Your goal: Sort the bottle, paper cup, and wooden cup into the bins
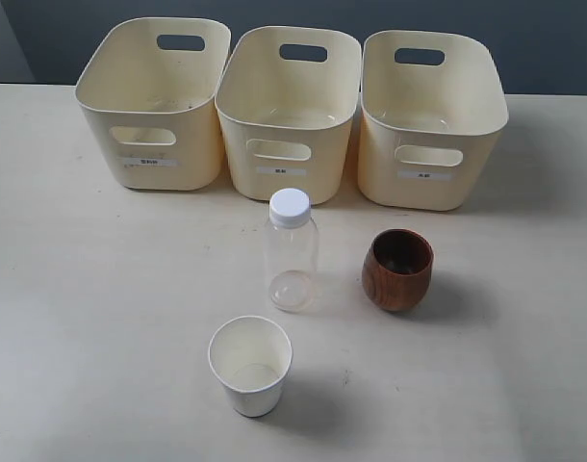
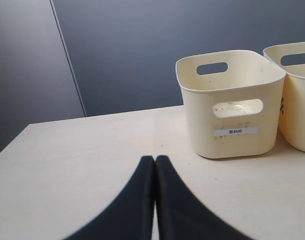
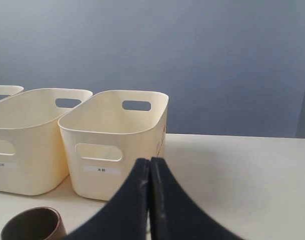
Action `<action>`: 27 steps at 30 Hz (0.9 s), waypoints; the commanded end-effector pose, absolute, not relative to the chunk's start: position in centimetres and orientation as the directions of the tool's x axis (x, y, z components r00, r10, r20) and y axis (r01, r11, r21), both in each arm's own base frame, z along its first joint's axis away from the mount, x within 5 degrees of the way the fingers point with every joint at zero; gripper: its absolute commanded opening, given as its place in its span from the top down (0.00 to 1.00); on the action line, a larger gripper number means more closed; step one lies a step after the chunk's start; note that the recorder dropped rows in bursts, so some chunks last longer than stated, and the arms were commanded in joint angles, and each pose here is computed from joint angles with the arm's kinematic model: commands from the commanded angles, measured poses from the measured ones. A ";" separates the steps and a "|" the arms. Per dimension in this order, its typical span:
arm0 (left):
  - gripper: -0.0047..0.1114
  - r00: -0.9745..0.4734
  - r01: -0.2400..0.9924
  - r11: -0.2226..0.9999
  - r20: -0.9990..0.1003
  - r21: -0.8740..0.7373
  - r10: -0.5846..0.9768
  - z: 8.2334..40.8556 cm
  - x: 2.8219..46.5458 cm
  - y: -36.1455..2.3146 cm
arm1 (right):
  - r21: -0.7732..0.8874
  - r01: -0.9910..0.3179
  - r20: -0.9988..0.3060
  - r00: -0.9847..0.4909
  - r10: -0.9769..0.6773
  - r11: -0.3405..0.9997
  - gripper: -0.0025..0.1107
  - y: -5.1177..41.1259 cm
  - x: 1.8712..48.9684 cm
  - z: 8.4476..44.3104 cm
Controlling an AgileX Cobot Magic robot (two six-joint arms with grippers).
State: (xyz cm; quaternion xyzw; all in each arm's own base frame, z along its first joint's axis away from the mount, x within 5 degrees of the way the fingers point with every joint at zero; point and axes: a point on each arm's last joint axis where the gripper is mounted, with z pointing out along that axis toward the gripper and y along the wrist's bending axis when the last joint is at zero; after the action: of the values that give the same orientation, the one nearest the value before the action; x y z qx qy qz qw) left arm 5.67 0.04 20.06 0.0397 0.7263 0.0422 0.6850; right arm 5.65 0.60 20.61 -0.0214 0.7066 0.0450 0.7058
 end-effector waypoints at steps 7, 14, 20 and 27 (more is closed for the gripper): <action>0.96 -0.048 -0.002 0.993 -0.992 0.114 0.114 20.1 5.6 0.0 | 0.029 -0.088 -1.000 0.005 0.030 0.996 0.99 0.6 5.6 20.6; 0.96 -0.048 -0.002 0.993 -0.992 0.114 0.114 20.1 5.6 0.0 | 0.077 -0.082 -0.995 0.058 0.082 0.994 0.99 0.5 5.6 21.1; 0.96 -0.048 -0.002 0.993 -0.992 0.114 0.114 20.1 5.6 0.0 | 0.213 -0.088 -0.973 0.070 0.219 0.973 0.99 0.4 5.6 21.3; 0.96 -0.048 -0.002 0.993 -0.992 0.114 0.114 20.1 5.6 0.0 | 0.227 -0.089 -0.970 0.068 0.233 0.970 0.99 0.4 5.6 21.3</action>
State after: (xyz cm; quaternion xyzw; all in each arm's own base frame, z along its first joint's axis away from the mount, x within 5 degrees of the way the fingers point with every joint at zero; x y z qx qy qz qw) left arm 5.67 0.04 20.06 0.0397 0.7263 0.0422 0.6850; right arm 5.64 0.49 21.25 0.0482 0.6800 0.1113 0.7231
